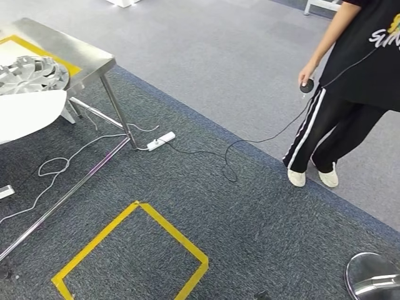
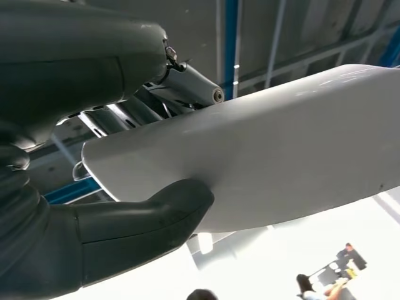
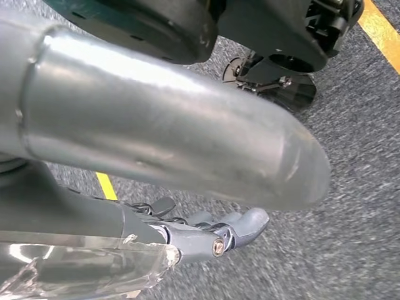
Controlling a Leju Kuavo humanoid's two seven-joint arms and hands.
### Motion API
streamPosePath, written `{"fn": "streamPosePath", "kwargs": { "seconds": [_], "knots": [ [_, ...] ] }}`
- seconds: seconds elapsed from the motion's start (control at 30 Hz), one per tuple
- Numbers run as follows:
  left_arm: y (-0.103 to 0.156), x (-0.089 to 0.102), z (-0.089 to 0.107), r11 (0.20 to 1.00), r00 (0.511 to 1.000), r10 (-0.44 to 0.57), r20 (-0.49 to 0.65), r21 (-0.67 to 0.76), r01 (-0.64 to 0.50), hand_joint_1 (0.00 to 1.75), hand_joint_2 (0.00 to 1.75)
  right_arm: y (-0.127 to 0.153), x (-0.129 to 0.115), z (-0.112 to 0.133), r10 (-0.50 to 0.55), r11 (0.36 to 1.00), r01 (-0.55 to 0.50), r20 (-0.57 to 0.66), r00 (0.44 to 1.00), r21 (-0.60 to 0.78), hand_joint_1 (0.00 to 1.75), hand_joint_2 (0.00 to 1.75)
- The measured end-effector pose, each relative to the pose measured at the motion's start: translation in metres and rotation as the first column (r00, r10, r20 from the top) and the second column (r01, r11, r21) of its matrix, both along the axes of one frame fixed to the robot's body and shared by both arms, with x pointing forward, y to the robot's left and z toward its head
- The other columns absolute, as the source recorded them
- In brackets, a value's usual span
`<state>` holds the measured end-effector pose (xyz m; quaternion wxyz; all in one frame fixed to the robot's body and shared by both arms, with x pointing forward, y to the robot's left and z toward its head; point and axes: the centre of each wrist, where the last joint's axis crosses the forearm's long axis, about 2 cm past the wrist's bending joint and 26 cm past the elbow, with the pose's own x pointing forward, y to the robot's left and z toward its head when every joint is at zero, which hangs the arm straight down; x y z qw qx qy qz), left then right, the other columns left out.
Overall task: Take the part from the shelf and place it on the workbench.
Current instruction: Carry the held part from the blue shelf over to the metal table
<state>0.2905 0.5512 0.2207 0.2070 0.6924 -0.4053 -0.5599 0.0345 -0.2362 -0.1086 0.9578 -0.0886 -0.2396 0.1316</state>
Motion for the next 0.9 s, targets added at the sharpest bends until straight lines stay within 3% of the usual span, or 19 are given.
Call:
{"fn": "streamPosePath", "kwargs": {
  "seconds": [0.9],
  "knots": [
    [0.0059,0.0008,-0.0040,1.000,1.000,0.023,-0.009,-0.009,-0.023,1.75,1.75,0.0010,-0.0003,0.0002,-0.003,1.000,0.003,0.000,1.000,-0.016,0.00,0.00]
  ]
}}
